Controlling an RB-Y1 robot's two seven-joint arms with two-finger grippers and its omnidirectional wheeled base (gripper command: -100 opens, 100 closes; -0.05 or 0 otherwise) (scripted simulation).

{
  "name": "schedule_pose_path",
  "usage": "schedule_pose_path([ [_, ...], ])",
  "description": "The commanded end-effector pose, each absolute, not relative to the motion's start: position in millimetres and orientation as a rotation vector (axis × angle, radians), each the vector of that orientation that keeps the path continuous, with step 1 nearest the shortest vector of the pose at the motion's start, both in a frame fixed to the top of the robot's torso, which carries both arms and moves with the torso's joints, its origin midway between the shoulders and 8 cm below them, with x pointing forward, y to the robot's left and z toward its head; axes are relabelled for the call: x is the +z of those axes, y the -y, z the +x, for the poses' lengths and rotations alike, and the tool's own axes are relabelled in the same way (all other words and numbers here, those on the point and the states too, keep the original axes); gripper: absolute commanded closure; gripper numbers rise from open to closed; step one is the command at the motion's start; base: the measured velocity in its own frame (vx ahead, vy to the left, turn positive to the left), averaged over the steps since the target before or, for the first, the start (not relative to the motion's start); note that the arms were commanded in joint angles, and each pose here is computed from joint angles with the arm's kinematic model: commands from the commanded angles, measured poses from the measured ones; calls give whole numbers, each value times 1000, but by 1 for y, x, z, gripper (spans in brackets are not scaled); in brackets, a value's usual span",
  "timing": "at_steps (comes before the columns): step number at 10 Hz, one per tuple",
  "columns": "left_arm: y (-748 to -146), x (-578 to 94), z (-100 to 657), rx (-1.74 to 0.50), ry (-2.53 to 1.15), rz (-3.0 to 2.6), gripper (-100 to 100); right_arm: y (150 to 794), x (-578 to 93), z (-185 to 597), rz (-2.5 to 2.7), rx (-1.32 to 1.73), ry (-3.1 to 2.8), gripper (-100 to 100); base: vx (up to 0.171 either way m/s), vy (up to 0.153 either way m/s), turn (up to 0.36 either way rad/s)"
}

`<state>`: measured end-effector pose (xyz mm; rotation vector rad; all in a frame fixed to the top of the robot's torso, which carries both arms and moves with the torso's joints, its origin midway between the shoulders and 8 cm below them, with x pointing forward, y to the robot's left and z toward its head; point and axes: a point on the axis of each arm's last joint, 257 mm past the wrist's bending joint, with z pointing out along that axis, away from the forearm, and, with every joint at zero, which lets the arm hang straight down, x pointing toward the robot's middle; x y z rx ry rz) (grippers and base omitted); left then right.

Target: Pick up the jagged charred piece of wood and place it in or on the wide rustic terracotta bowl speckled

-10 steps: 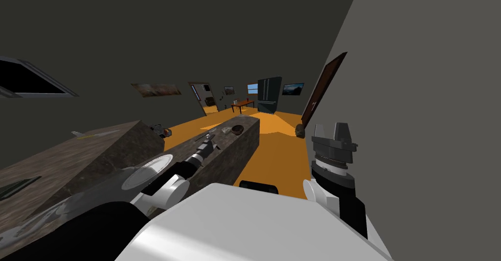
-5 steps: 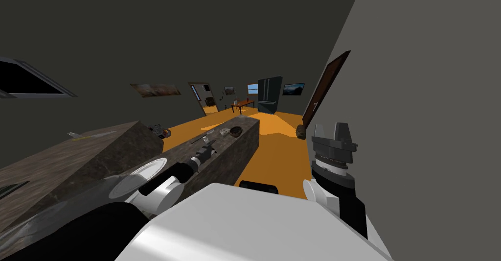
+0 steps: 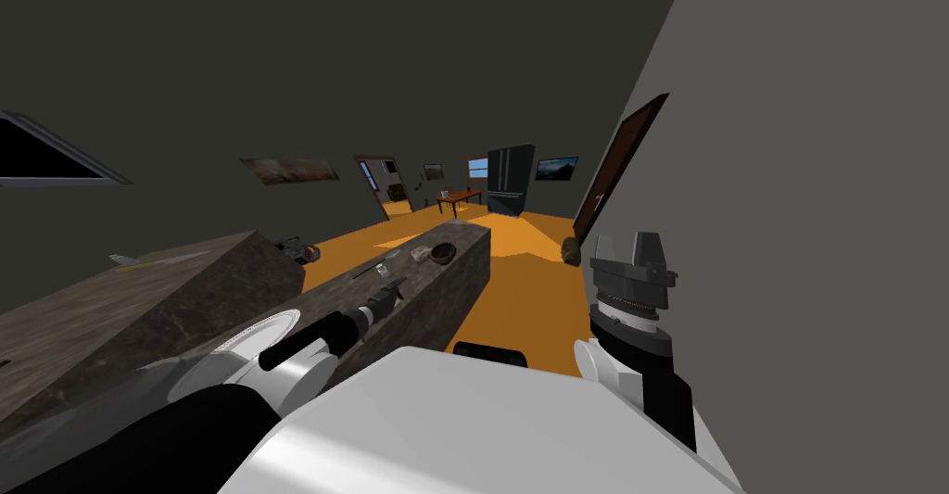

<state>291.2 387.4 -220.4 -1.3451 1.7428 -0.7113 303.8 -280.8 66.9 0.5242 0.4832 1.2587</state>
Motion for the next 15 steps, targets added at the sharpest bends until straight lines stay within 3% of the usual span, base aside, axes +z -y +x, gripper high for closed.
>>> schedule_pose_path([
  [1, -393, -234, 281, -664, -1791, -1373, -100, 281, 67, 304, 524, 1259, -483, 0, 79, -18, -4],
  [15, -438, -306, 167, -194, -2178, -1524, -100, 281, 67, 304, 524, 1259, -483, 0, 77, 5, -25],
])
